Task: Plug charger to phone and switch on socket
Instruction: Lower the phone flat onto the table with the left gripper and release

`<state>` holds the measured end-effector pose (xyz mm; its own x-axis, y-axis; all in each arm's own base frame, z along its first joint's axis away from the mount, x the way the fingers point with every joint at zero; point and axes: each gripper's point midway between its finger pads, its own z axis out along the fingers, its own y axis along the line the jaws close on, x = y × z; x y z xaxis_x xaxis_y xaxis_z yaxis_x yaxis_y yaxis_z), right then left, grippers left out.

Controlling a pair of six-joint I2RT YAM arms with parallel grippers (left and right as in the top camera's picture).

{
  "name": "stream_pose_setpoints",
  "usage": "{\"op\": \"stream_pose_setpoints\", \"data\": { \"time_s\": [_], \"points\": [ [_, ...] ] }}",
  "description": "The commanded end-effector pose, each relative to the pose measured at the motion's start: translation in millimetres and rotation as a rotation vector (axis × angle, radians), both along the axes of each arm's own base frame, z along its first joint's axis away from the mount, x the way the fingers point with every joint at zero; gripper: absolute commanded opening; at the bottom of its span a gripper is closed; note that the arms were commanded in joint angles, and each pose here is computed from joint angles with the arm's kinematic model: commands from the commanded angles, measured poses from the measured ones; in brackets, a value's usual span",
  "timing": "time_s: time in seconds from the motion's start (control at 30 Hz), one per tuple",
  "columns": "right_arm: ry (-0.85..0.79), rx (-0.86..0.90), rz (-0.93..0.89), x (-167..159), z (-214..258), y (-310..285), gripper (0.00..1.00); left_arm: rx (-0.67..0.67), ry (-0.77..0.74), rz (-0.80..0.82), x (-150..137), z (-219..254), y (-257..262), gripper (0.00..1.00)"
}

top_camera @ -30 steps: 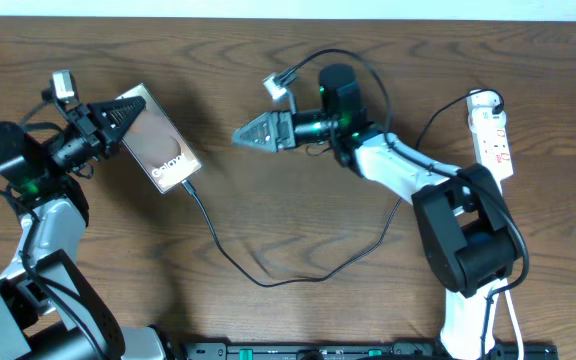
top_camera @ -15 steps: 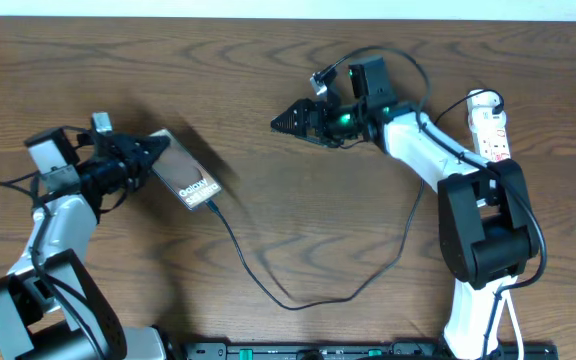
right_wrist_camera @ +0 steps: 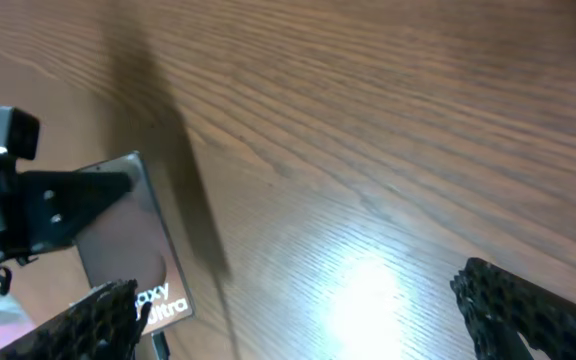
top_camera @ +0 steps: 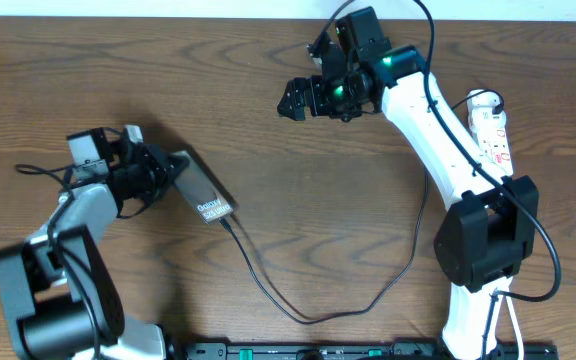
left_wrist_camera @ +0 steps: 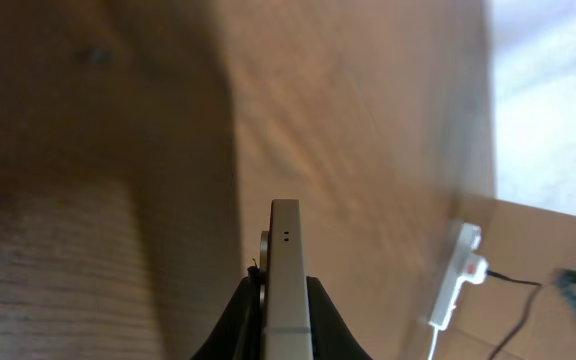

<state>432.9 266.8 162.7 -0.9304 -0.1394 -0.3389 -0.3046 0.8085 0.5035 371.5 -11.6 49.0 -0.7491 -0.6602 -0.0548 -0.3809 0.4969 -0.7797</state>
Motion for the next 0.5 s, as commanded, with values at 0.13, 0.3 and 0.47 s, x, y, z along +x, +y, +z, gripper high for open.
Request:
{"op": "stream_pose_setpoints", "data": {
  "time_s": [0.13, 0.3, 0.47],
  "points": [
    [-0.075, -0.087, 0.009, 4, 10, -1, 0.99, -0.008, 0.080, -0.014, -4, -31, -3, 0.07],
    [-0.072, -0.089, 0.016, 2, 9, 2, 0.99, -0.006, 0.093, -0.013, -5, -36, -3, 0.07],
    [-0.068, -0.091, 0.017, 1, 9, 1, 0.99, -0.006, 0.095, -0.013, -5, -37, -3, 0.07]
  ]
}}
